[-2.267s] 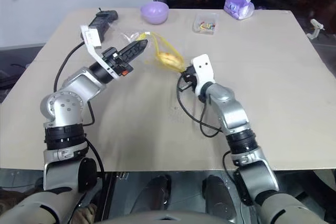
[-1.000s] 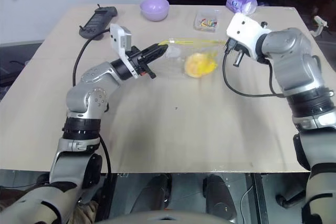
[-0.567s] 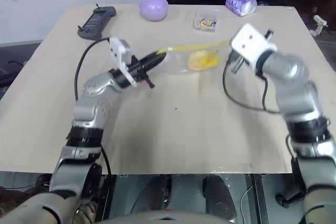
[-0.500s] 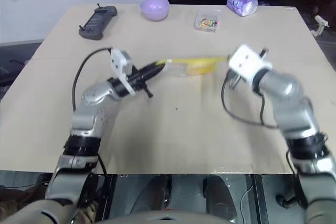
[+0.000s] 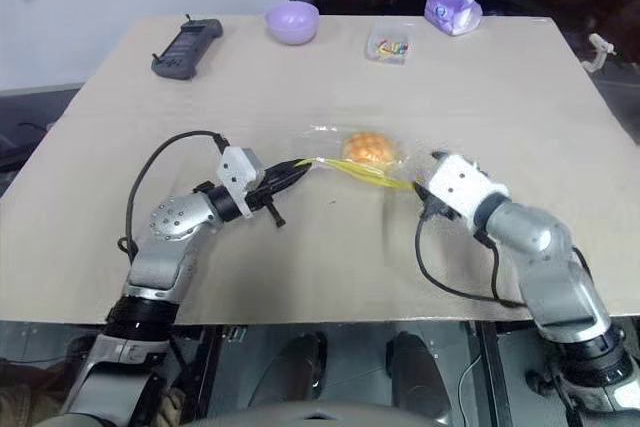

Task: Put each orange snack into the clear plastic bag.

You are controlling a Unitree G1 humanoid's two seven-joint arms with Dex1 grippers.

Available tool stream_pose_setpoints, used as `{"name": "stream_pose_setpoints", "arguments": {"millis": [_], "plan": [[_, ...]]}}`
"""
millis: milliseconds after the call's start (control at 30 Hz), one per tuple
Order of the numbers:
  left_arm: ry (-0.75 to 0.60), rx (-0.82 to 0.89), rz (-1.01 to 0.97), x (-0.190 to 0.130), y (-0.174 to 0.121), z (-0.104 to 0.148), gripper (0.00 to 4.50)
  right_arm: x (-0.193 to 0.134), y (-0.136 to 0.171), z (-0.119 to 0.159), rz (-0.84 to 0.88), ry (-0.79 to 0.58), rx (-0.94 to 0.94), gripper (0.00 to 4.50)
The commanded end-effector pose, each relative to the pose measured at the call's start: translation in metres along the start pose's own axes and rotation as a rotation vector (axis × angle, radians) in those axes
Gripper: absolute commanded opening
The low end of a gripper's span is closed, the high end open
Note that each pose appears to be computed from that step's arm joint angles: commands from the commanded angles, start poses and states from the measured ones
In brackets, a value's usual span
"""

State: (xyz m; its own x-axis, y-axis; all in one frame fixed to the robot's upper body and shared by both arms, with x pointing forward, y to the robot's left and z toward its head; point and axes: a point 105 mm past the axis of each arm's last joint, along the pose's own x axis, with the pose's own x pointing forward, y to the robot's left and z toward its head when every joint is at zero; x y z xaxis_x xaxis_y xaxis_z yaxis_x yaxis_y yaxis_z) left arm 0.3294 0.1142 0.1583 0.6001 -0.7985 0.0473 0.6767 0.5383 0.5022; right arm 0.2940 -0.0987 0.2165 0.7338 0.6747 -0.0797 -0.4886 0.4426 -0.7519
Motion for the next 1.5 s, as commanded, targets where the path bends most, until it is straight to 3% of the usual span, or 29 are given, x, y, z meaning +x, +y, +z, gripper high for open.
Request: {"name": "stream_pose_setpoints", "arguments": {"millis": [33, 300, 367, 533, 633, 700, 733, 1300, 1333, 1500], "plan": [[-0.033, 0.078, -0.009, 0.003, 0.000, 0.008, 0.00, 0.023, 0.022, 0.022, 0.089, -0.074, 0.003, 2.97], [-0.052, 0.128, -0.010, 0.007, 0.002, 0.016, 0.00, 0.071, 0.041, 0.033, 0.179, -0.112, -0.063, 2.97], [-0.057, 0.137, -0.008, 0.007, 0.002, 0.019, 0.00, 0.074, 0.041, 0.034, 0.184, -0.118, -0.068, 2.37], [-0.059, 0.150, -0.007, 0.007, 0.000, 0.023, 0.00, 0.078, 0.038, 0.033, 0.172, -0.119, -0.087, 2.28], [-0.057, 0.152, -0.005, 0.007, -0.001, 0.024, 0.00, 0.078, 0.038, 0.033, 0.176, -0.116, -0.093, 1.54], [-0.058, 0.152, -0.005, 0.007, -0.002, 0.024, 0.00, 0.078, 0.039, 0.032, 0.177, -0.114, -0.099, 0.56], [-0.058, 0.152, -0.004, 0.007, -0.002, 0.025, 0.00, 0.078, 0.039, 0.032, 0.176, -0.113, -0.101, 0.43], [-0.053, 0.150, -0.004, 0.006, 0.000, 0.024, 0.00, 0.072, 0.034, 0.024, 0.168, -0.072, -0.105, 0.43], [-0.053, 0.149, -0.003, 0.006, 0.000, 0.024, 0.00, 0.073, 0.033, 0.024, 0.166, -0.069, -0.102, 0.19], [-0.058, 0.139, 0.008, 0.005, 0.001, 0.024, 0.00, 0.072, 0.028, 0.020, 0.145, -0.057, -0.100, 0.19]]}}
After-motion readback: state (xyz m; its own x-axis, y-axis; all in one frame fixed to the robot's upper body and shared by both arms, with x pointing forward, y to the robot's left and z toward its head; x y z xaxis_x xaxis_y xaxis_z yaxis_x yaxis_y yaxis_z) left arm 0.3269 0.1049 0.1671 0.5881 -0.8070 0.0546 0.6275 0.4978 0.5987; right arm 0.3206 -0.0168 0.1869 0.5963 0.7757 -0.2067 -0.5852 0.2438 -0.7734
